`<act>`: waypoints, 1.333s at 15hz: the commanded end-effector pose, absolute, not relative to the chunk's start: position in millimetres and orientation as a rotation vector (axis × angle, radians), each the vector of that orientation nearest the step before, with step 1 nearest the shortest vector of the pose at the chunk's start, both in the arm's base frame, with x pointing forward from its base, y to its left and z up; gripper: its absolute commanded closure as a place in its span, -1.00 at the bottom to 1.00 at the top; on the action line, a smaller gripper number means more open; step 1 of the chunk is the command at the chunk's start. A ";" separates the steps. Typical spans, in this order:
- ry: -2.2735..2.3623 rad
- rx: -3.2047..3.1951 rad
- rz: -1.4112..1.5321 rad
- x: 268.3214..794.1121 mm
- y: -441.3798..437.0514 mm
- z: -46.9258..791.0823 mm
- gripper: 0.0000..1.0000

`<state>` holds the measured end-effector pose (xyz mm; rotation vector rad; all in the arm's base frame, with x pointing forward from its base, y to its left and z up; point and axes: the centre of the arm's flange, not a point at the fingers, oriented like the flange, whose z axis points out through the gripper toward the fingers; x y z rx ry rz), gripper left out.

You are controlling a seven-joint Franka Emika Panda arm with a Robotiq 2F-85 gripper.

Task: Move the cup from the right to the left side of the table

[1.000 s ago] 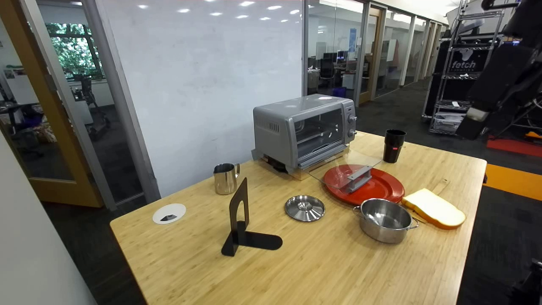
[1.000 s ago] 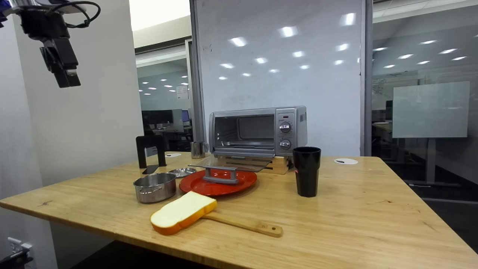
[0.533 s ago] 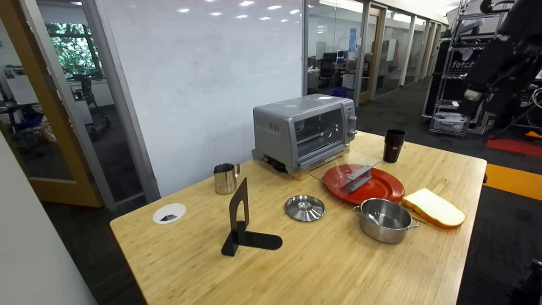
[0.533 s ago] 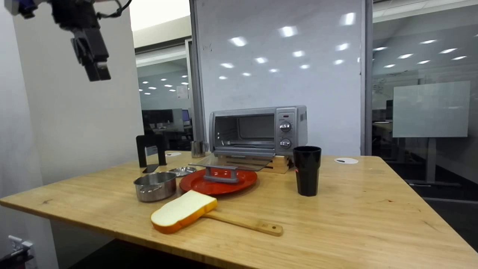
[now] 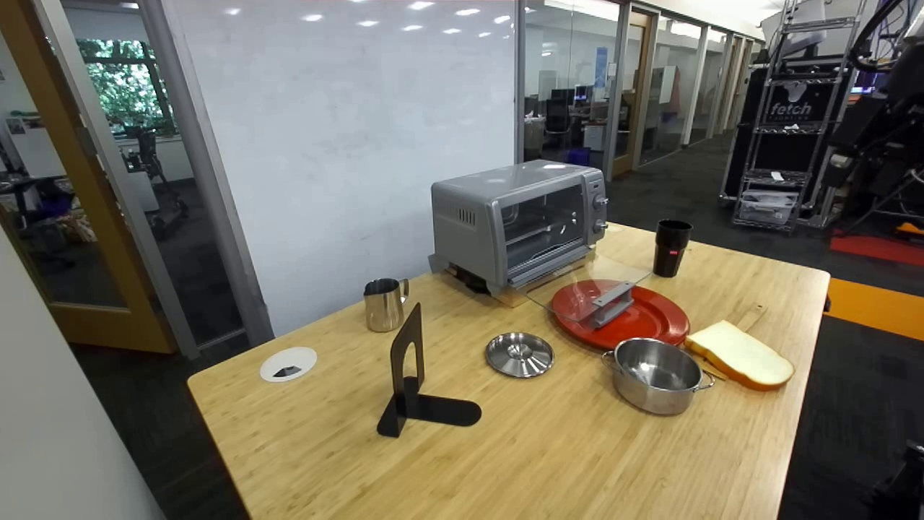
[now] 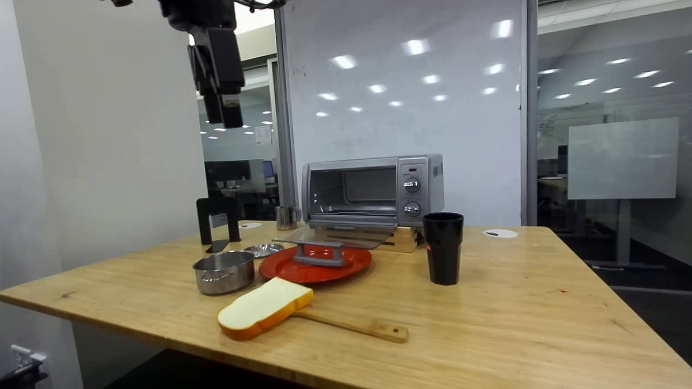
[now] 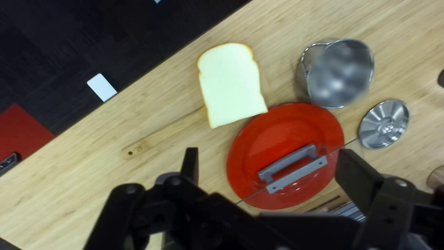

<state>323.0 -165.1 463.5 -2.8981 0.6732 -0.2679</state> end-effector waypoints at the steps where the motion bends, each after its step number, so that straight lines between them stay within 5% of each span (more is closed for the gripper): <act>1: 0.833 -2.866 -0.177 359.8 -230.4 453.7 -1.00; 12: 0.899 -2.868 -0.179 355.4 -237.4 448.7 -1.00; 20: 1.181 -2.806 -0.228 357.2 -318.8 463.3 -1.00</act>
